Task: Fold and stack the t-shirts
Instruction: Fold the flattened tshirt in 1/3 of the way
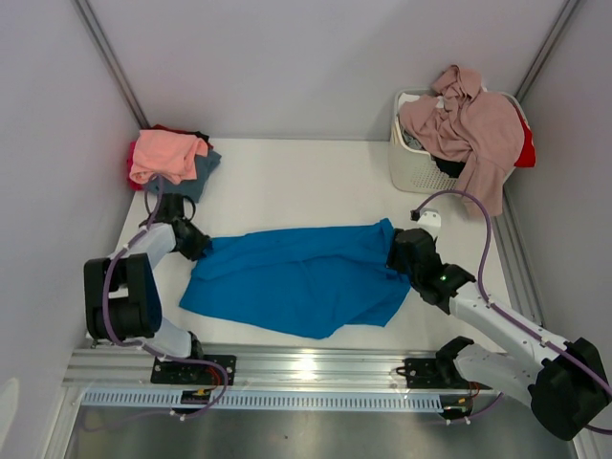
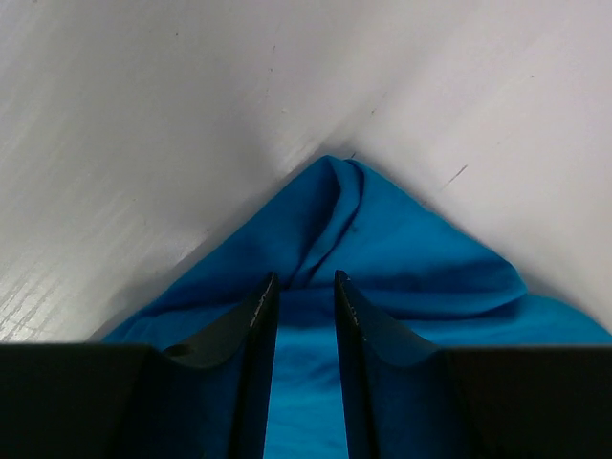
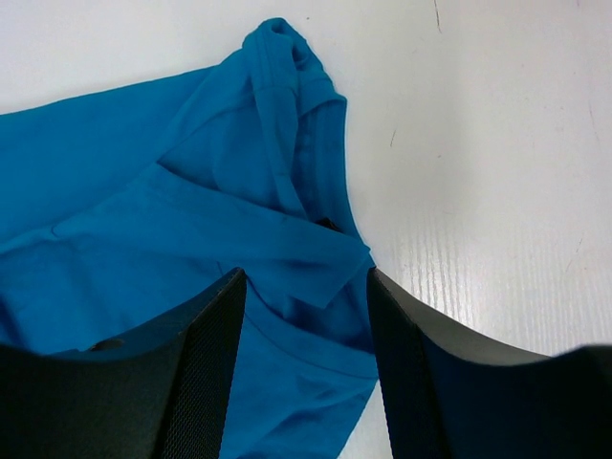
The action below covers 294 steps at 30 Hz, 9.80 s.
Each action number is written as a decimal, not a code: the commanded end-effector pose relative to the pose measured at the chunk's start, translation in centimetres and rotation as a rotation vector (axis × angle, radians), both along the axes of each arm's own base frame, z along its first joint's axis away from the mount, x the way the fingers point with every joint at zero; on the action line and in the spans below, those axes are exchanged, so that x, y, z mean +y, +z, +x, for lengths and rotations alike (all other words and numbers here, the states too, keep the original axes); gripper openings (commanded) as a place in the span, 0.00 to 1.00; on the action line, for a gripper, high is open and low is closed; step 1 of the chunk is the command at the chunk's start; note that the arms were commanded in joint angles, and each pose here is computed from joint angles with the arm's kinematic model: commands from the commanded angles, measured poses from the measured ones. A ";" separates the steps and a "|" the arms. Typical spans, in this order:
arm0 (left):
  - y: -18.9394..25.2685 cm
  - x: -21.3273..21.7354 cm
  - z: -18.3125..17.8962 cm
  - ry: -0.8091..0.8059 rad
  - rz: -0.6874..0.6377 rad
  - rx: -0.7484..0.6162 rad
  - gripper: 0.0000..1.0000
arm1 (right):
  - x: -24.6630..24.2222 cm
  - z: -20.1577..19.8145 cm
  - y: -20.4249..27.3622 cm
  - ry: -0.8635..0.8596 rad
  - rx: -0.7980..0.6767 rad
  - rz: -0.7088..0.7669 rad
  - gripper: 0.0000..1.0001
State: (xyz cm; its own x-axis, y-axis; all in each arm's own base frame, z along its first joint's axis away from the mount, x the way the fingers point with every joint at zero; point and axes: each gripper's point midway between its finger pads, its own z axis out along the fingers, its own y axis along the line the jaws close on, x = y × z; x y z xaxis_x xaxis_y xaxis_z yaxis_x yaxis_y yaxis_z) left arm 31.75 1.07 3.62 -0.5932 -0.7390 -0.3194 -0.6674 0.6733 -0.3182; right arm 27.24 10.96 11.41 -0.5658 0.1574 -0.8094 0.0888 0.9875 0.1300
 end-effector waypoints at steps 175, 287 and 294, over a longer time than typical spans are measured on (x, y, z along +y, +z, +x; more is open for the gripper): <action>7.4 -0.9 6.0 -0.113 0.008 -0.256 0.21 | 3.0 1.6 -4.2 0.044 0.003 -0.044 0.55; 5.3 -0.4 4.9 -0.069 -0.058 -0.237 0.36 | 6.9 0.6 0.6 0.219 -0.087 0.030 0.68; 3.2 0.5 6.1 -0.050 -0.054 -0.109 0.34 | 4.5 4.8 -0.5 0.103 -0.045 0.091 0.69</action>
State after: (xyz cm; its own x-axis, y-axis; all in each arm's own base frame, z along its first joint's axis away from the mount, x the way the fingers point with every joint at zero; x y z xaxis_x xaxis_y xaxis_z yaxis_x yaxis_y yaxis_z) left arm 36.80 0.86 6.42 -0.6013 -0.7203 -0.3458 -0.5712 0.6902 -0.4442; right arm 29.18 15.58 8.86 -0.6018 0.0871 -0.7939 -0.0600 0.9863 0.1537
